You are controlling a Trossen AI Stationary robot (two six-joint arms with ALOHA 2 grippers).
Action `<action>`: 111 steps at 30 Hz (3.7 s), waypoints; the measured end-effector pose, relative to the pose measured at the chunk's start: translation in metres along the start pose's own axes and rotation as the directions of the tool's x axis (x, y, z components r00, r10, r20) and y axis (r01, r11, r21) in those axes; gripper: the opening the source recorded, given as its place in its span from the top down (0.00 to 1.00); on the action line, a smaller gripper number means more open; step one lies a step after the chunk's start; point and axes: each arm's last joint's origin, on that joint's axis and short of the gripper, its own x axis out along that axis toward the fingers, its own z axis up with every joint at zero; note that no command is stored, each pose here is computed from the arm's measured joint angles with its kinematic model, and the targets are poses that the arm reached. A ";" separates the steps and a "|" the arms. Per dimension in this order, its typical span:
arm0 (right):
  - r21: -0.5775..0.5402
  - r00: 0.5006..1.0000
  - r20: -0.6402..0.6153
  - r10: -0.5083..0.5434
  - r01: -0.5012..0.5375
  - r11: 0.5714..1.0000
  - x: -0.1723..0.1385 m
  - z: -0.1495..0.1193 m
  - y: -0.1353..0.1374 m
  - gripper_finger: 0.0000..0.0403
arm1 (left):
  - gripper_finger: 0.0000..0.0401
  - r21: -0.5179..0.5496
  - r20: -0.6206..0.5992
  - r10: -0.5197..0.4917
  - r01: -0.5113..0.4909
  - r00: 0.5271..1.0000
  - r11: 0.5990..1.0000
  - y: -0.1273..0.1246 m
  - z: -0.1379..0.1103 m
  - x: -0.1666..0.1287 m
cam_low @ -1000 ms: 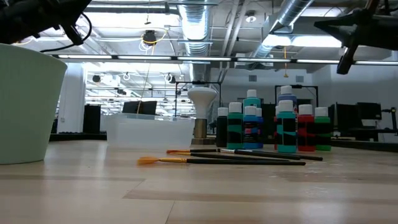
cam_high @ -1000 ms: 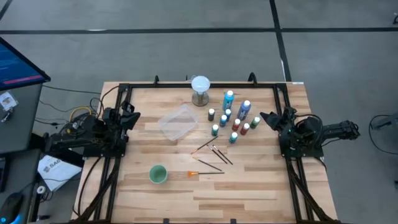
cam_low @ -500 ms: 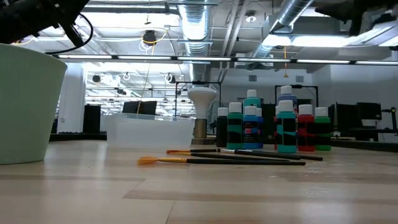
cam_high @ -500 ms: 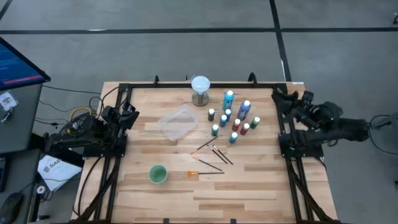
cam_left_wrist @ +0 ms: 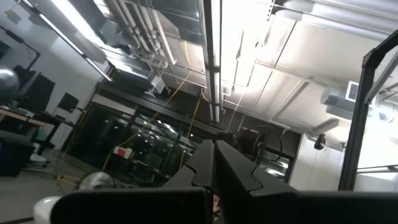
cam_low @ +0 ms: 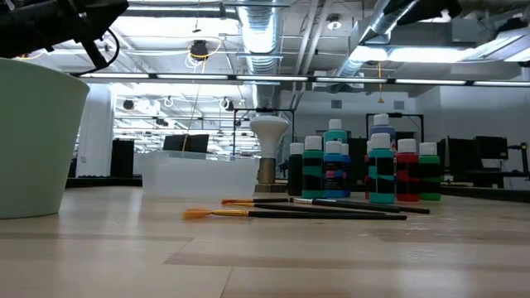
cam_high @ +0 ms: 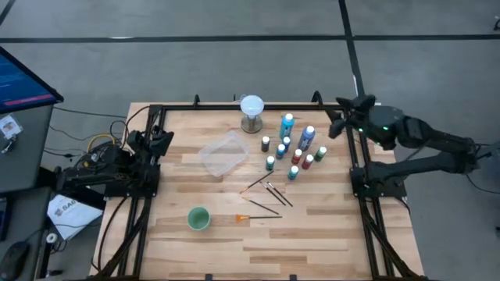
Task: Pick & Place Paint Supplies
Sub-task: Put the big light blue bottle into the white bin
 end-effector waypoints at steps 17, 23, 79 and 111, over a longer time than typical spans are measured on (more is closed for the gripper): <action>-0.039 0.939 -0.342 0.017 -0.032 0.999 0.124 0.006 0.035 0.36 | 0.84 0.042 -0.064 0.154 -0.151 0.986 0.988 0.007 -0.009 -0.001; -0.045 0.867 -0.497 0.031 -0.061 0.997 0.163 -0.006 0.043 0.36 | 0.82 0.080 -0.091 0.164 -0.157 0.982 0.984 0.008 -0.012 -0.001; -0.060 0.563 -0.826 -0.020 -0.052 0.997 0.236 -0.050 0.037 0.60 | 0.82 0.051 -0.208 0.213 -0.207 0.955 0.977 0.013 -0.024 -0.004; -0.155 0.669 -0.742 0.044 -0.236 0.959 0.234 -0.031 0.032 0.62 | 0.82 0.053 -0.198 0.234 -0.228 0.952 0.972 0.014 -0.024 -0.004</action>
